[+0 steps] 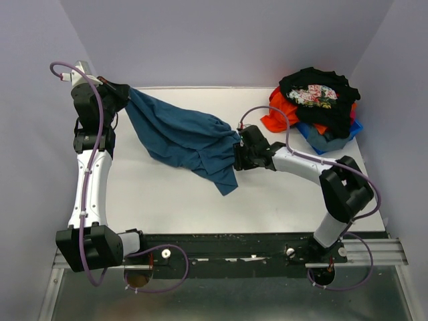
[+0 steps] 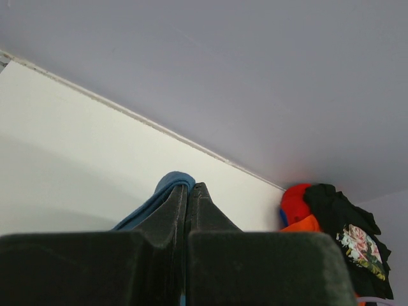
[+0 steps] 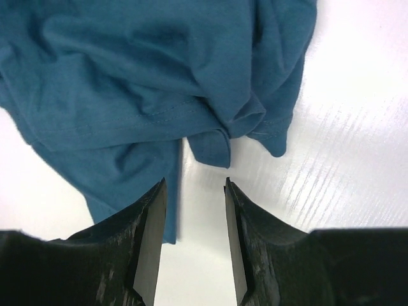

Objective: Fold and stack the t-shirts
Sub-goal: Flatten out the tshirt

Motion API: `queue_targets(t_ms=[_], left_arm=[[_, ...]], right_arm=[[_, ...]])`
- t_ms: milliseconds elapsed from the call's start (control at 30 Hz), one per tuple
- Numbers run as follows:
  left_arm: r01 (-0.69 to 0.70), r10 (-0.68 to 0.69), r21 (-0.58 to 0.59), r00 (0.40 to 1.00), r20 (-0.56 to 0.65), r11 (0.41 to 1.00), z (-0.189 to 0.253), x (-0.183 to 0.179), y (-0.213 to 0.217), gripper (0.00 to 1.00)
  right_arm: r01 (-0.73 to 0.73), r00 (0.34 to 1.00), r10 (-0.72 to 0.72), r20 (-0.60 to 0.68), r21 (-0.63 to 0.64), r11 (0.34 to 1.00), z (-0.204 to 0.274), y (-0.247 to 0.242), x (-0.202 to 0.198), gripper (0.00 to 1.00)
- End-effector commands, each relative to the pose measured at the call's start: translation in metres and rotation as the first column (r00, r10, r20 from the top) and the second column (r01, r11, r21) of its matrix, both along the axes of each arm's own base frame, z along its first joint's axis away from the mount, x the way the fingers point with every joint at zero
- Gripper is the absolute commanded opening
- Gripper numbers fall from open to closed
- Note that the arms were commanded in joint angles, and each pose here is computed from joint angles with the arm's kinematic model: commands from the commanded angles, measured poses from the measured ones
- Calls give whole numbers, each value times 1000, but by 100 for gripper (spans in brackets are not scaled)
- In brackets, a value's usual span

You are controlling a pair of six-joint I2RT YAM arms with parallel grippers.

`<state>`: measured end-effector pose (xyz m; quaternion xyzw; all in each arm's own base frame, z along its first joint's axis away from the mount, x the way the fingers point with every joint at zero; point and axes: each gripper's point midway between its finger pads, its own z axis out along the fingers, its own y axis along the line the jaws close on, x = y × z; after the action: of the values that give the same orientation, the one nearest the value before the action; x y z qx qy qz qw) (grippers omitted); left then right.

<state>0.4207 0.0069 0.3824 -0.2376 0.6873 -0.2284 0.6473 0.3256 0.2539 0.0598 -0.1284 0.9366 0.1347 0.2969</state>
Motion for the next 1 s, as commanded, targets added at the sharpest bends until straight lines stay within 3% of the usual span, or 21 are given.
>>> queue_targets(t_ms=[0,300,467,567,600,767,967], left_arm=[[-11,11,3,999,47,1000,15,-1,3,0],[-6,6,0,999,44,1000,14,0,4,0],[-5,5,0,999,39,1000,13,0,5,0],[-3,3,-3,999,42,1000,14,0,6,0],[-2,2,-3,999,42,1000,14,1,6,0],[2,-2,-23,999,33,1000,10,5,5,0],[18,-14,-120,999,29,993,9,33,4,0]], right_arm=[[45,998,-46,-32,-24,999,-18,-7,8,50],[48,995,-49,-84,-16,999,-36,6,18,46],[16,993,-12,-115,32,999,-38,17,13,28],[23,996,-21,-84,24,999,-28,12,14,6],[41,997,-41,-60,3,999,-23,5,16,1],[78,996,-78,50,-15,997,26,-14,21,1],[144,968,-149,204,39,989,121,-42,56,1]])
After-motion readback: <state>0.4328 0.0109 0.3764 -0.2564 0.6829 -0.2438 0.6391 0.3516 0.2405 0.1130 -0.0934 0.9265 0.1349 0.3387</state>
